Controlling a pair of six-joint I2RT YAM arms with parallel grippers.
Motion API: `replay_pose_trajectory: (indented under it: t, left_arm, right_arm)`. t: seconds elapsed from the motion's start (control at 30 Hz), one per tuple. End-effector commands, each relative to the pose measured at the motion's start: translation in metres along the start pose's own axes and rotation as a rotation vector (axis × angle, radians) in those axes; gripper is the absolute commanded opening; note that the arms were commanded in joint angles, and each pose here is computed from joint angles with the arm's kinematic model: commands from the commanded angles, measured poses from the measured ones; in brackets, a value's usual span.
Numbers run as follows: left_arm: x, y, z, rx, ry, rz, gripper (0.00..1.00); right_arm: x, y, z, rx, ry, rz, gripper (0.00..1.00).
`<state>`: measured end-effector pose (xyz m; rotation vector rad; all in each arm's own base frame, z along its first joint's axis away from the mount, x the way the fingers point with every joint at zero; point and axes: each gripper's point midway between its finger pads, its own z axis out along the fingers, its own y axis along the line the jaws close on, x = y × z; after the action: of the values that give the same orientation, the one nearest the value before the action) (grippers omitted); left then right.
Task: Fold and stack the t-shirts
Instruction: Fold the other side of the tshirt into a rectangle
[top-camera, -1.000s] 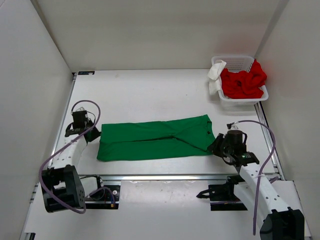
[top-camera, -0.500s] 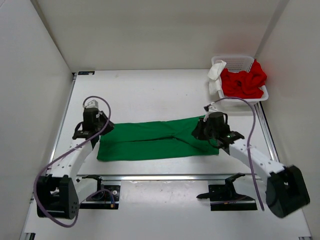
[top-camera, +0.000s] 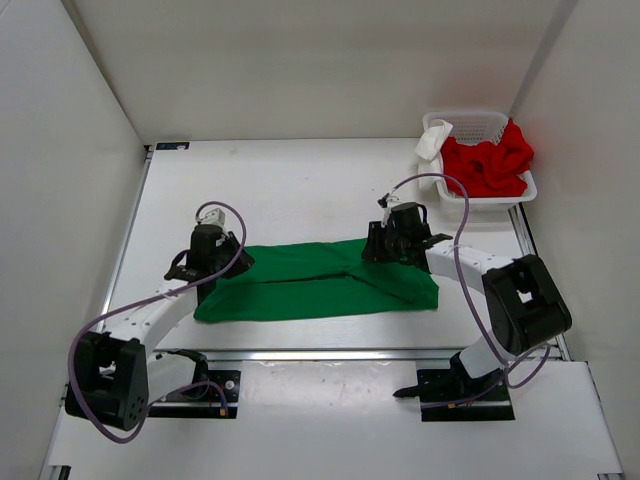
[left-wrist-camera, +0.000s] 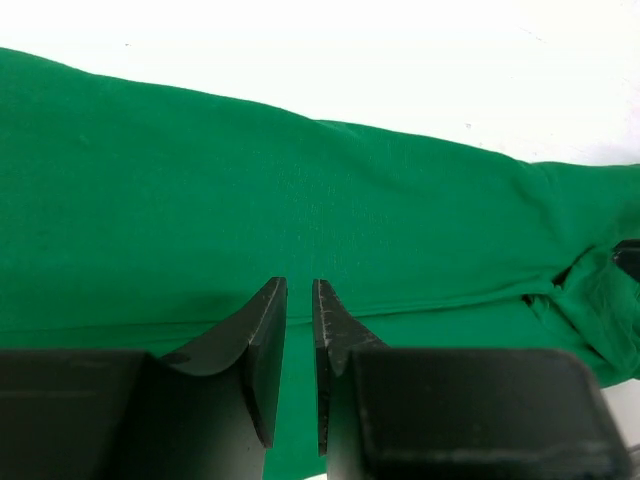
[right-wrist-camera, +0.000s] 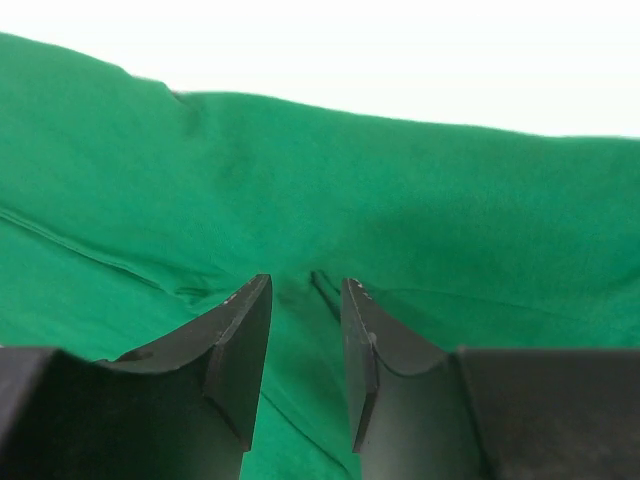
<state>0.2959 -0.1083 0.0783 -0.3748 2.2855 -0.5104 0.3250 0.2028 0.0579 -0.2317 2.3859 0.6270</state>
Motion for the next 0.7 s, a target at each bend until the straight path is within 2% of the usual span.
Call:
replay_pose_trajectory:
  t: [0.0, 0.17, 0.2, 0.33, 0.43, 0.67]
  left_arm:
    - [-0.005, -0.003, -0.003, 0.029, -0.038, -0.012, 0.28]
    - [0.0, 0.004, 0.0, 0.008, -0.026, 0.002, 0.27]
    - [0.004, 0.007, 0.001, -0.003, -0.02, 0.012, 0.27]
    - [0.012, 0.009, 0.003, -0.003, -0.006, 0.009, 0.26]
    - [0.01, 0.01, 0.001, -0.001, -0.019, 0.008, 0.27]
    - [0.003, -0.004, 0.002, 0.028, -0.029, 0.008, 0.27]
  right_arm:
    - [-0.006, 0.009, 0.006, -0.017, -0.015, -0.037, 0.32]
    - [0.005, 0.008, 0.013, 0.005, 0.018, -0.072, 0.34]
    - [0.006, 0.007, 0.012, 0.018, 0.013, -0.075, 0.32]
    - [0.008, 0.01, 0.002, 0.001, -0.017, -0.04, 0.12]
    - [0.015, 0.012, -0.01, 0.008, -0.032, -0.036, 0.02]
    - [0.055, 0.021, -0.032, 0.035, 0.024, 0.015, 0.01]
